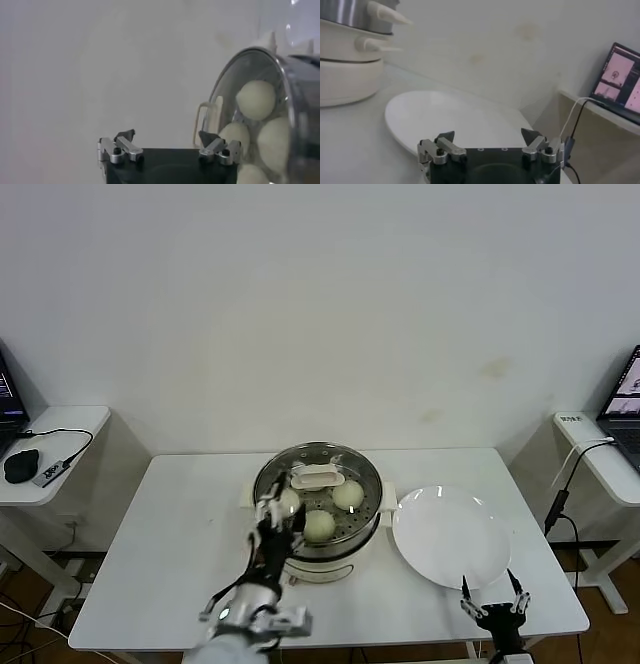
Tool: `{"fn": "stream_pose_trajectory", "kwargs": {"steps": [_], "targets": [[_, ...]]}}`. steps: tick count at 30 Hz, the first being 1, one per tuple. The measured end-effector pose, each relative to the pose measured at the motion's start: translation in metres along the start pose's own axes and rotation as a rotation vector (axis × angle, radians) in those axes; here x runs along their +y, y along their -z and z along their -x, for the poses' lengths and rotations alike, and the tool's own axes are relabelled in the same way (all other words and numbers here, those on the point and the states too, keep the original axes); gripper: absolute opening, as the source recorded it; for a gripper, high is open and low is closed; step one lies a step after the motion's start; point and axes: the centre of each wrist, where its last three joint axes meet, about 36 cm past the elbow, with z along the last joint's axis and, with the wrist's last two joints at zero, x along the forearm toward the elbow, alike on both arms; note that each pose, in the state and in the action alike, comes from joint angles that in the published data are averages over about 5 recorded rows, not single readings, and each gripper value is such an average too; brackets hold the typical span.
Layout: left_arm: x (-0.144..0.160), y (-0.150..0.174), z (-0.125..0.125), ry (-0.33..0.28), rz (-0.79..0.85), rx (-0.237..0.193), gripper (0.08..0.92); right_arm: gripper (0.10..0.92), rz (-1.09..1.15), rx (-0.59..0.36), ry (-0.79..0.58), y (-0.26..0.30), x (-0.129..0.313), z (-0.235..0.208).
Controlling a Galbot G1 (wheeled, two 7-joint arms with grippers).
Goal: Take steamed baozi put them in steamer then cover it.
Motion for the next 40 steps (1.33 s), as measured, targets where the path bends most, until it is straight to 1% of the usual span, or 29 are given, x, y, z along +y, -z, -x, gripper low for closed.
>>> {"fn": "stream_pose_trajectory", "kwargs": {"steps": [2, 4, 7, 10, 14, 19, 23, 28, 40], "targets": [[0.003, -0.014, -0.011, 0.012, -0.103, -0.001, 0.823, 0.823, 0.002, -0.003, 0.008, 0.001, 0.001, -0.001], [0.005, -0.029, -0.021, 0.033, -0.213, 0.011, 0.823, 0.823, 0.005, -0.006, 0.018, 0.003, 0.002, -0.002], [0.008, -0.05, -0.036, 0.068, -0.382, 0.046, 0.823, 0.823, 0.01, -0.012, 0.041, 0.005, 0.004, -0.004], [0.006, -0.065, -0.051, 0.089, -0.557, 0.083, 0.823, 0.823, 0.021, -0.019, 0.072, 0.008, 0.006, -0.007], [-0.004, -0.078, -0.071, 0.105, -0.765, 0.118, 0.823, 0.823, 0.049, -0.019, 0.12, 0.015, 0.006, -0.014], [-0.025, -0.091, -0.091, 0.136, -0.945, 0.16, 0.823, 0.823, 0.085, -0.01, 0.169, 0.027, 0.007, -0.024], [-0.04, -0.1, -0.108, 0.157, -1.023, 0.193, 0.823, 0.823, 0.105, -0.002, 0.201, 0.032, 0.009, -0.032], [-0.052, -0.108, -0.124, 0.186, -1.073, 0.225, 0.823, 0.823, 0.124, 0.0, 0.225, 0.038, 0.012, -0.04], [-0.068, -0.12, -0.139, 0.199, -1.115, 0.273, 0.823, 0.823, 0.14, 0.005, 0.259, 0.052, 0.023, -0.052]]}}
